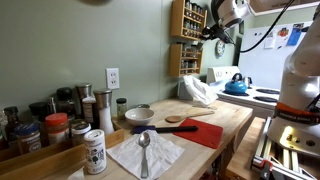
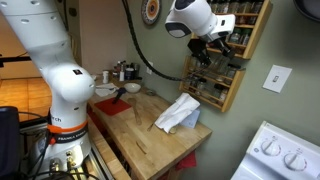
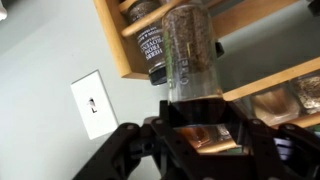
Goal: Pick up the third spice bottle on the top shelf of the bottom spice rack and move it one bottle to the right
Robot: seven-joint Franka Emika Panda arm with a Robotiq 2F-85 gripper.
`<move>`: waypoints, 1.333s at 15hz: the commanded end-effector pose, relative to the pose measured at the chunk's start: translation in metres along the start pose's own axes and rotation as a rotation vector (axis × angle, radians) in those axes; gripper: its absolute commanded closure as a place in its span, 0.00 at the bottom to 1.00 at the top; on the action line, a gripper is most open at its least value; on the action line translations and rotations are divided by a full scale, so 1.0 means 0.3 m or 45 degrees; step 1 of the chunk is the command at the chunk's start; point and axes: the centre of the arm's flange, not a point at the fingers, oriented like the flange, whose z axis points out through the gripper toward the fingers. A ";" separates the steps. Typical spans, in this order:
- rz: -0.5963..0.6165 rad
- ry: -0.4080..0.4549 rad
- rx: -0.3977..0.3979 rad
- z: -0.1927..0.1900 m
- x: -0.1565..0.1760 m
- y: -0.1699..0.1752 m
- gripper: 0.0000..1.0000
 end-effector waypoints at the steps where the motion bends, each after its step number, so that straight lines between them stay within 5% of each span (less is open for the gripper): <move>1: -0.012 0.056 -0.076 0.005 -0.005 -0.007 0.68; 8: -0.037 0.139 -0.092 0.040 -0.010 -0.064 0.68; 14: -0.062 0.077 -0.065 0.071 -0.034 -0.087 0.68; 20: -0.077 0.102 -0.152 0.076 -0.028 -0.039 0.68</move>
